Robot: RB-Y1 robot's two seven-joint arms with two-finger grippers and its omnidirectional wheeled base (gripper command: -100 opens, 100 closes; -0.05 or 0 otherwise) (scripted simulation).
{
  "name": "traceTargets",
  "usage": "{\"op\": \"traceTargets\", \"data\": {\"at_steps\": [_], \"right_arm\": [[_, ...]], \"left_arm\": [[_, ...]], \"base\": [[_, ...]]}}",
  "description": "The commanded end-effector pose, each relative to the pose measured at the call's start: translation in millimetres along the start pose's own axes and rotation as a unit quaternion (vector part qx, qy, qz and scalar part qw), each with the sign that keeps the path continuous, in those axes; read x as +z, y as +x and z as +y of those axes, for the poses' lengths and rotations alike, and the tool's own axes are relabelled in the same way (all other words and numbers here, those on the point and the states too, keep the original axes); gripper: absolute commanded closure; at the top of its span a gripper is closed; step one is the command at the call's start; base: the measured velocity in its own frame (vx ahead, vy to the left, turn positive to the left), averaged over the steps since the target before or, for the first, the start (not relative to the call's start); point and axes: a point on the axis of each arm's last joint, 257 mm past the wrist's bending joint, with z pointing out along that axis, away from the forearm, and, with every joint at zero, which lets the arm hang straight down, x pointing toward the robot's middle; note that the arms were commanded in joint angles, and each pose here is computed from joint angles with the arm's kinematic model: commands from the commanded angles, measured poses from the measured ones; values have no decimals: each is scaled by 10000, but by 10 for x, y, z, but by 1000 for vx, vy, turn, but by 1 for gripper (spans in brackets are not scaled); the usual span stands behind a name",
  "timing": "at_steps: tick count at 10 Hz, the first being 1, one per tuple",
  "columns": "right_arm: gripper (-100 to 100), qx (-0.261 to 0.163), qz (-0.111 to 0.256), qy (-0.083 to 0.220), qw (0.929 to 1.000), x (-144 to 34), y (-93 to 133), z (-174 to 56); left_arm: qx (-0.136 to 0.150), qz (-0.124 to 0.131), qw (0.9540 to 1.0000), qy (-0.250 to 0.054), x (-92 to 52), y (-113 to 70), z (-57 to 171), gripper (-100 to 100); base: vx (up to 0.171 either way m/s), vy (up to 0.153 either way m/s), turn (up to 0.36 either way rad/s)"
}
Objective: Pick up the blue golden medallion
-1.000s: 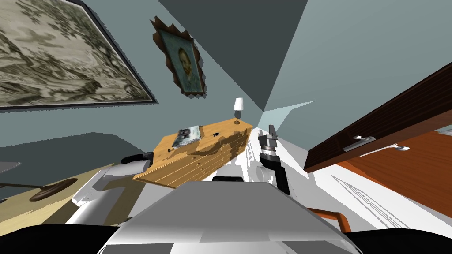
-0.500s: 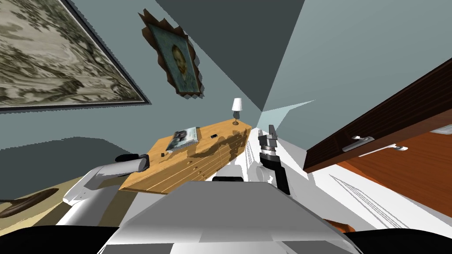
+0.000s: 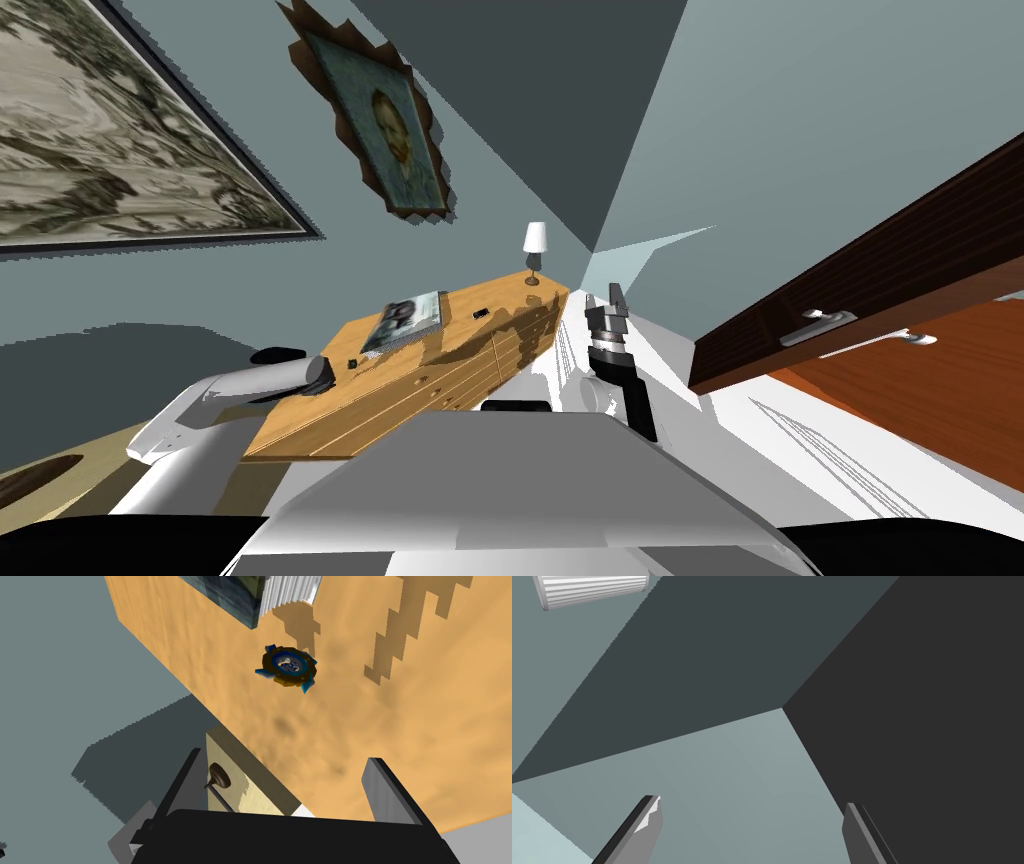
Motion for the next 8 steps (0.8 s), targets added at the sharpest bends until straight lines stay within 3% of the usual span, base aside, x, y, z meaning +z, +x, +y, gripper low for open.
{"op": "traceTargets", "data": {"at_steps": [1, 2, 6, 8], "right_arm": [[0, 0, 0, 0, 10000, 0, 0, 0], [0, 0, 0, 0, 10000, 0, 0, 0], [0, 0, 0, 0, 10000, 0, 0, 0], [0, 0, 0, 0, 10000, 0, 0, 0]], "left_arm": [[-335, -42, 9992, -229, -1, -49, 77, -100], [-365, -42, 9991, -229, -1, -49, 77, -100], [-1001, -123, 9927, -669, 6, -115, 252, -100], [-1016, -125, 9924, -689, 9, -118, 266, -100]], "base": [[117, -14, -44], [78, -2, -8], [79, 14, -21], [47, 19, -8]]}}
